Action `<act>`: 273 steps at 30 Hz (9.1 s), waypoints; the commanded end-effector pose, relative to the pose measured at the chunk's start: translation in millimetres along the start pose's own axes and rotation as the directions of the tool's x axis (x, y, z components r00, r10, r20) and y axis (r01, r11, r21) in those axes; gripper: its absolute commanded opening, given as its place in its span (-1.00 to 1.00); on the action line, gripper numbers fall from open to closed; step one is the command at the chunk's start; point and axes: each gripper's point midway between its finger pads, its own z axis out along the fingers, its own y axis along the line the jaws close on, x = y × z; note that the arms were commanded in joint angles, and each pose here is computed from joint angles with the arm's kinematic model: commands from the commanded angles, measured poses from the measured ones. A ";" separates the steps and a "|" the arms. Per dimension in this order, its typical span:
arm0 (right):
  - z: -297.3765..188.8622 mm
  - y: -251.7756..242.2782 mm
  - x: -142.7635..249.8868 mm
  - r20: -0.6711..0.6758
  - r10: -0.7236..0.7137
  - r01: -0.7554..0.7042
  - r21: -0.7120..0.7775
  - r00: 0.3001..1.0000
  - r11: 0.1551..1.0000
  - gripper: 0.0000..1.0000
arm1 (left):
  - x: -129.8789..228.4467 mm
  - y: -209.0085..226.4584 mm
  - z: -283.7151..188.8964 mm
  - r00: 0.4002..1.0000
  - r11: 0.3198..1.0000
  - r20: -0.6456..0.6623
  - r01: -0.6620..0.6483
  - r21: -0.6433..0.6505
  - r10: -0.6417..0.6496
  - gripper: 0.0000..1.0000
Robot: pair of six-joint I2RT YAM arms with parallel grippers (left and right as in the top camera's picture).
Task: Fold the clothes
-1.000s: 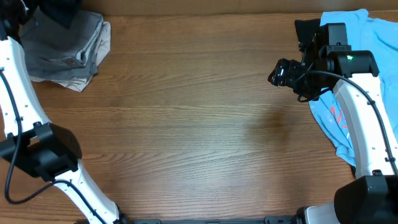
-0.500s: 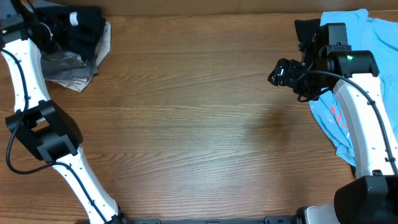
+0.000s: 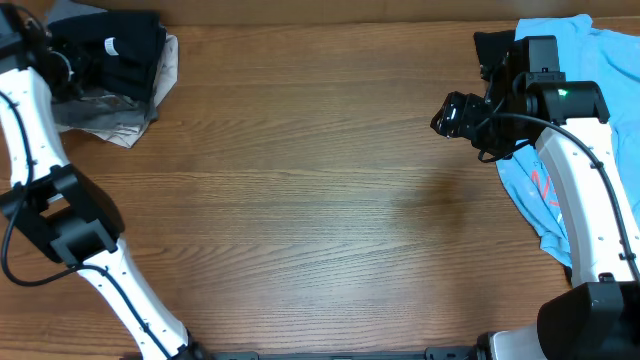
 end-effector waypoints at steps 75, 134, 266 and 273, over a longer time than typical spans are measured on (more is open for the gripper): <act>-266.0 90.4 25.7 0.409 -0.147 0.254 -0.221 0.901 0.942 1.00 | -79.2 -88.0 -234.3 0.566 0.665 0.359 -0.553 -0.503 0.742 1.00; -35.4 -55.9 113.9 0.875 -0.277 0.377 0.120 0.397 0.918 1.00 | -29.3 -50.9 -210.9 0.693 0.664 0.131 -0.594 -0.454 0.709 1.00; -37.0 -73.4 110.4 0.914 -0.259 0.298 0.164 0.312 0.940 1.00 | 335.3 12.6 -185.2 0.268 0.528 0.690 -0.827 -0.194 0.673 1.00; -37.0 -73.4 110.4 0.914 -0.259 0.298 0.164 0.312 0.940 1.00 | 335.3 12.6 -185.1 0.268 0.528 0.689 -0.827 -0.194 0.673 1.00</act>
